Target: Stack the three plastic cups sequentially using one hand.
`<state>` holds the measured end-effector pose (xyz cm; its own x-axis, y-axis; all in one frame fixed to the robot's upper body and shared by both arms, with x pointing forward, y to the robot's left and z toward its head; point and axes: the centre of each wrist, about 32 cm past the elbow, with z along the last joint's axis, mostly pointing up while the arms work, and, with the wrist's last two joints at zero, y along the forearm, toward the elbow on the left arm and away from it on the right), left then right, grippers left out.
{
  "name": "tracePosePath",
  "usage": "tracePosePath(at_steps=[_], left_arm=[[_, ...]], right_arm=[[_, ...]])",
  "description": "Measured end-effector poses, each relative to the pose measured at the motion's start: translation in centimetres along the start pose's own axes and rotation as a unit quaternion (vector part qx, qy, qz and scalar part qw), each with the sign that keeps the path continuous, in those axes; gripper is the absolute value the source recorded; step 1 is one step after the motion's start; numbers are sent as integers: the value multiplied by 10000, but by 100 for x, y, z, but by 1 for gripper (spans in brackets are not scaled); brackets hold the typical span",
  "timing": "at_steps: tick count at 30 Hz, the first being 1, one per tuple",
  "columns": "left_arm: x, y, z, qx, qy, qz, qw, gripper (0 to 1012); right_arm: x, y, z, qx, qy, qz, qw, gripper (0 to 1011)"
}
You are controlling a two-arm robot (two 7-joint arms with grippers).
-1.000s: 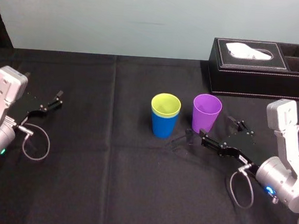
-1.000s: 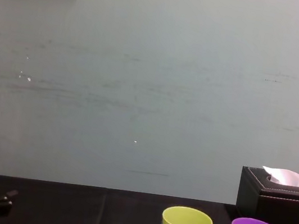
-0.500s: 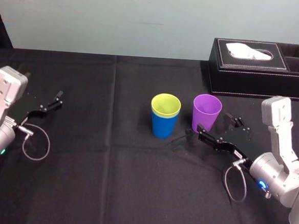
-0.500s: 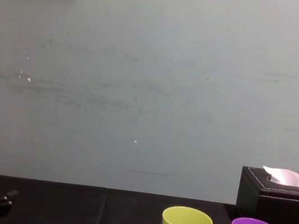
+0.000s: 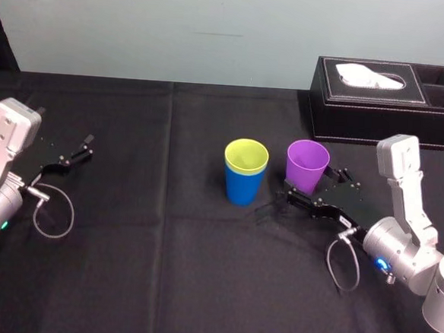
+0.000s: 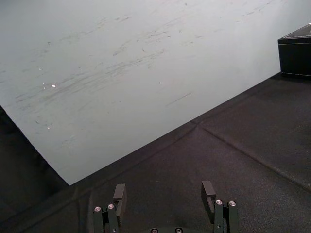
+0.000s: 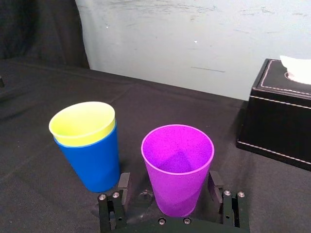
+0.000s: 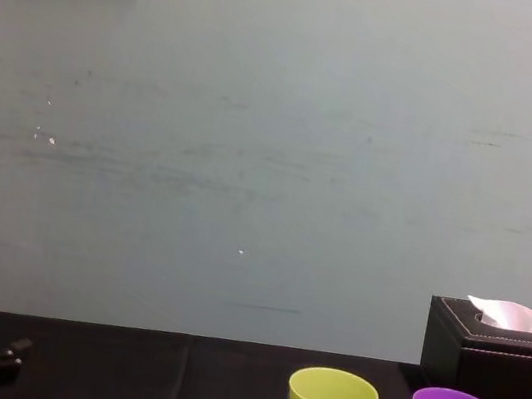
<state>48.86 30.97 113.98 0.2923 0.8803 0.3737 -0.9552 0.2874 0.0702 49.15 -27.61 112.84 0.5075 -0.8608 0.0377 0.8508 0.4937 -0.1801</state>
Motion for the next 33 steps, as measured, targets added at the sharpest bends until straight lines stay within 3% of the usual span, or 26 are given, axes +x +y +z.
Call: tracePosePath(at_steps=[16,33], left_arm=[[0,0,0,0,0,0,10000,1011],[0,0,0,0,0,0,10000,1011]], right_arm=[[63,119,40,-8,-79,6,10000,1003],[52,186,60,-61,-104,42,9999,1003]])
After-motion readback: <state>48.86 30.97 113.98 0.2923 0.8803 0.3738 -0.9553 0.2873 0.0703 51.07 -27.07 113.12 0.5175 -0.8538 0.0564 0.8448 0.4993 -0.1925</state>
